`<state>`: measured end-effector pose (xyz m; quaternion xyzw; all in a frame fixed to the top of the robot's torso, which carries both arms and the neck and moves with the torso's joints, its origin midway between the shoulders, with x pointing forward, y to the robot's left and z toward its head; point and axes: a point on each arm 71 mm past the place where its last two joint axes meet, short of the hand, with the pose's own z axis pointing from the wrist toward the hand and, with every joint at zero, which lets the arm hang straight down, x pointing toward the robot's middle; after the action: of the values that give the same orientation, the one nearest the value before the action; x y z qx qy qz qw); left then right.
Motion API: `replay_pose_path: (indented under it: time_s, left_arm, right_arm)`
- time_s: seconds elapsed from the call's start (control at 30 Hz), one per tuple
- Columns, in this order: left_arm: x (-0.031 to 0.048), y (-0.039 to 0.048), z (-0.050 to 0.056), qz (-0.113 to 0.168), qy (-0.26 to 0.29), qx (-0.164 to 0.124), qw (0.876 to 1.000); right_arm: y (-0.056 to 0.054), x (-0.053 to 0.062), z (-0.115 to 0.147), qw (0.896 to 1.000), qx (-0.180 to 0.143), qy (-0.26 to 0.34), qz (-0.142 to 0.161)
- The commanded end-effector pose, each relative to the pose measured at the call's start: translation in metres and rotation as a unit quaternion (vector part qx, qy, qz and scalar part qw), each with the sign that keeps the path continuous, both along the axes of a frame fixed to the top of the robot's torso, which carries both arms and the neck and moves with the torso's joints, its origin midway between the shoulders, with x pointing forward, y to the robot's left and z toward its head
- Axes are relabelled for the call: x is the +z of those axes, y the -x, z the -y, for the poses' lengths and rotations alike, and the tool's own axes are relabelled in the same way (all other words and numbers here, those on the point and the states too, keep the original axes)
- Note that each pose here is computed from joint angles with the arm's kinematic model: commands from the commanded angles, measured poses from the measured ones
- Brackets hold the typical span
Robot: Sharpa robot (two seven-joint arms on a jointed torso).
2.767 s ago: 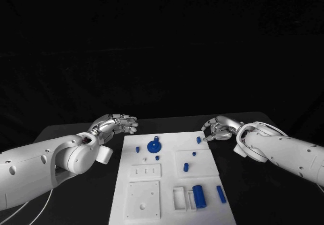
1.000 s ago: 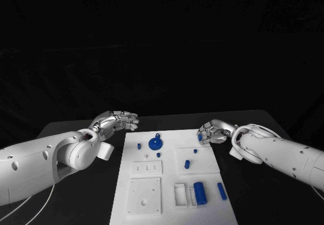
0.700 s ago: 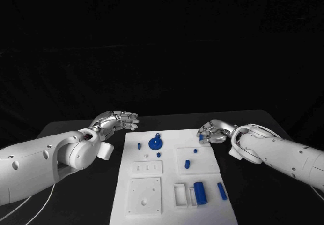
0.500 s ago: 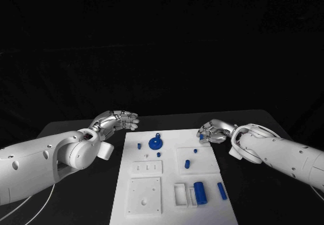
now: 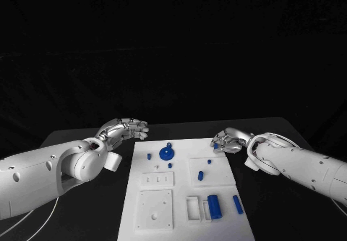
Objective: Assemble the parts on the task board
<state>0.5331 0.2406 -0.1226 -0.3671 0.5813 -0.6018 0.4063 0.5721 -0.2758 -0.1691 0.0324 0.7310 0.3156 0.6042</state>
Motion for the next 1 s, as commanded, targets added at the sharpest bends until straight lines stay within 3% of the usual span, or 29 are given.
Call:
replay_pose_path:
  time_s: [0.03, 0.37, 0.6, 1.0]
  left_arm:
    - [0.0012, 0.0005, 0.002, 0.002, 0.005, -0.007, 1.000]
    - [0.0011, 0.0006, 0.001, 0.002, 0.005, -0.006, 1.000]
    - [0.0011, 0.0007, 0.001, 0.002, 0.005, -0.007, 1.000]
    - [0.0012, 0.0011, 0.000, 0.002, 0.005, -0.006, 1.000]
  right_arm:
    - [0.001, -0.005, -0.001, 1.000, 0.001, 0.005, -0.007]
    - [0.001, -0.003, 0.000, 1.000, -0.008, 0.002, 0.008]
    - [0.001, 0.000, 0.003, 0.999, -0.021, -0.005, 0.035]
    - [0.004, 0.000, 0.009, 0.998, -0.042, -0.006, 0.046]
